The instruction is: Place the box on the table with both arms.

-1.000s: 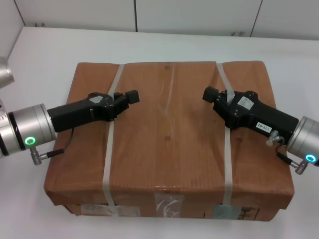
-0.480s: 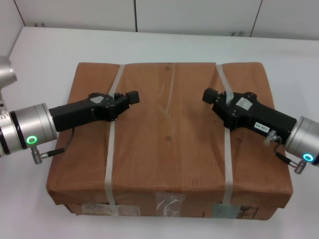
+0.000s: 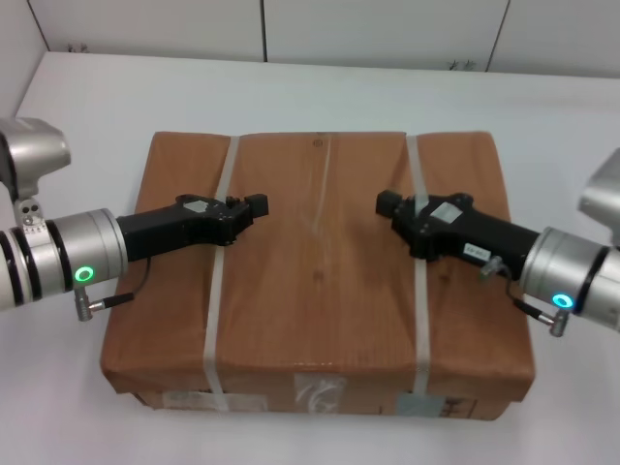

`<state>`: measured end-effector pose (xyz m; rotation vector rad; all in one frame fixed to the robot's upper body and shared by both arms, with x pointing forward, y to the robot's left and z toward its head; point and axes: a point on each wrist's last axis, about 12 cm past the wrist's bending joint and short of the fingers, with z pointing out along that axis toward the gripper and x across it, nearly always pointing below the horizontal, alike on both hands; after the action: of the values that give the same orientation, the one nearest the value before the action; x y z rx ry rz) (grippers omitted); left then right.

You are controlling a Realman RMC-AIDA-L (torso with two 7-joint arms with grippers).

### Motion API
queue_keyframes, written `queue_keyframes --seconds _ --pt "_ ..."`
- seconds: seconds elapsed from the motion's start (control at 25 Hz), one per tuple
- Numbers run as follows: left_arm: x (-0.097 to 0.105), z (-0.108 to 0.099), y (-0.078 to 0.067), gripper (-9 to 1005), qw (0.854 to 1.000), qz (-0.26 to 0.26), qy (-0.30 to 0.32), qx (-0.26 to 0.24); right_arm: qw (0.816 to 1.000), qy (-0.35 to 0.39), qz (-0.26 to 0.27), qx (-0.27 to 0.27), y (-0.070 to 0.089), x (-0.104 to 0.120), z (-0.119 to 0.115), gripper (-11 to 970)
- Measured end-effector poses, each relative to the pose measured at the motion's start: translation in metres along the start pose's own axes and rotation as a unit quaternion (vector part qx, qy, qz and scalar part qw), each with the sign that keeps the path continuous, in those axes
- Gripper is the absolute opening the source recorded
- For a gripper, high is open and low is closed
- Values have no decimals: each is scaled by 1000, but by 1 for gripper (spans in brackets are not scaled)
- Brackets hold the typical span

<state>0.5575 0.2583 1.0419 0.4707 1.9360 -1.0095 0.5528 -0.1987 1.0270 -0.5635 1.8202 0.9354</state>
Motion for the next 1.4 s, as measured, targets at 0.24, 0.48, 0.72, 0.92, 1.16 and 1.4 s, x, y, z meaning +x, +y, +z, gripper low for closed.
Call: queue_keyframes --seconds 0.24,0.48,0.72,0.92,1.16,1.4 --pt "7 12 3 0 999 8 33 -33 999 45 -4 19 0 7 12 69" --pt "13 19 7 -1 996 16 62 -61 996 75 -7 46 -4 10 20 74" --pt "14 20 9 -1 995 17 68 -74 994 91 -6 64 -7 10 24 79" --pt "17 20 11 -2 993 21 74 -86 993 96 -5 69 -7 12 24 83" --pt "23 23 10 -2 992 26 82 -97 993 105 -3 59 -3 14 26 88" --pt "24 25 9 -3 991 28 83 -97 993 106 0 57 -3 13 27 92"
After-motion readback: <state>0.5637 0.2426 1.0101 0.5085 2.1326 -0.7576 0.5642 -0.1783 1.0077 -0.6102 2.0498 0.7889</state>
